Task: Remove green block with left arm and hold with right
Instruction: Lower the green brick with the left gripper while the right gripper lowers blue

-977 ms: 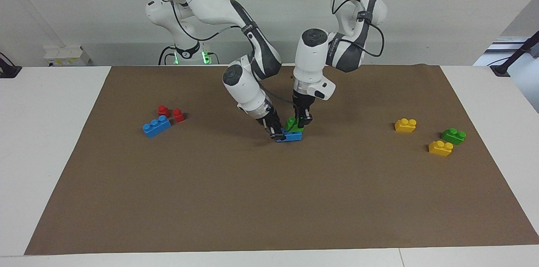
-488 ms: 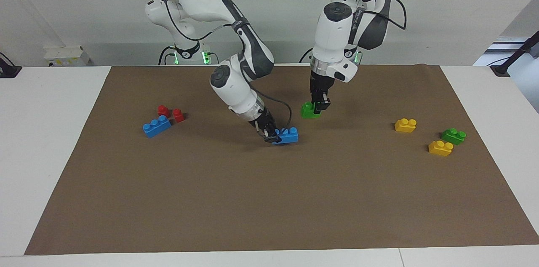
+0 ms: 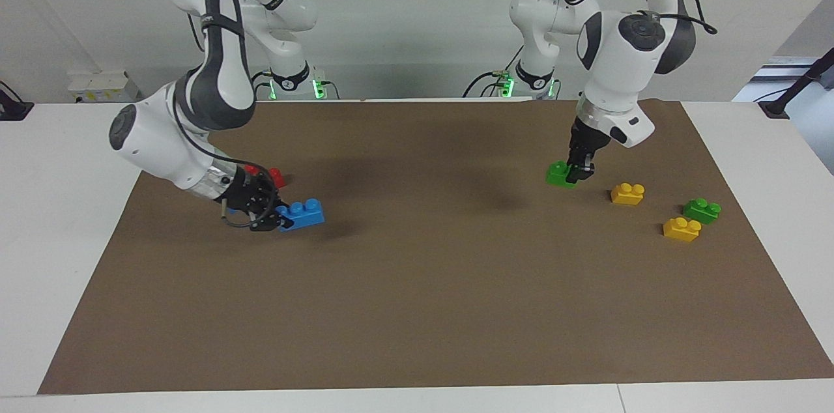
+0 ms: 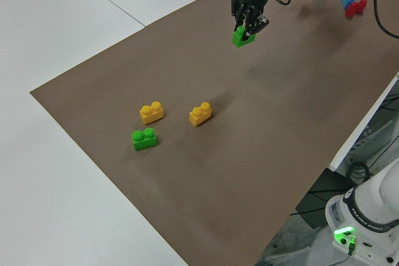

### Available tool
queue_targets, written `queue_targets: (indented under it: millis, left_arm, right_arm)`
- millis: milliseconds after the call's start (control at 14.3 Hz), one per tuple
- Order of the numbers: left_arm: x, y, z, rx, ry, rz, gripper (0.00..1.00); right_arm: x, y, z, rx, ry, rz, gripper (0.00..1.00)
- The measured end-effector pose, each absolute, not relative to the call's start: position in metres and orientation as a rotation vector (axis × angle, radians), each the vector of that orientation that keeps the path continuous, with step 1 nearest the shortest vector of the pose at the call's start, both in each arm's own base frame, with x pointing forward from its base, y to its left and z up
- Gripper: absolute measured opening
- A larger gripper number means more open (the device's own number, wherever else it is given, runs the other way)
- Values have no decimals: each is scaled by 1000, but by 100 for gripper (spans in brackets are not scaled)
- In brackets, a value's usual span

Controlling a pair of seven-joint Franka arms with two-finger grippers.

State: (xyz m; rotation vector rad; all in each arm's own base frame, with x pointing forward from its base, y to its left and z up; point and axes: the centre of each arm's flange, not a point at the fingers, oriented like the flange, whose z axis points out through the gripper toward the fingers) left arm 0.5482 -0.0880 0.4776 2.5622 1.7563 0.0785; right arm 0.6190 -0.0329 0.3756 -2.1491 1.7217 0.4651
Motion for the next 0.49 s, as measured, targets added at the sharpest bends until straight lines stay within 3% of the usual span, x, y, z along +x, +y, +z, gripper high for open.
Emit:
queue_targets:
  millis: [209,488]
  left_arm:
    - [560,-42,475,2618,1672,97,35]
    - [589,-7,436,2646,1620,139,35]
  right_arm:
    - [599,-82,340,-2167,1700,484,34]
    - [591,-85,307,-2161,1732,459,34]
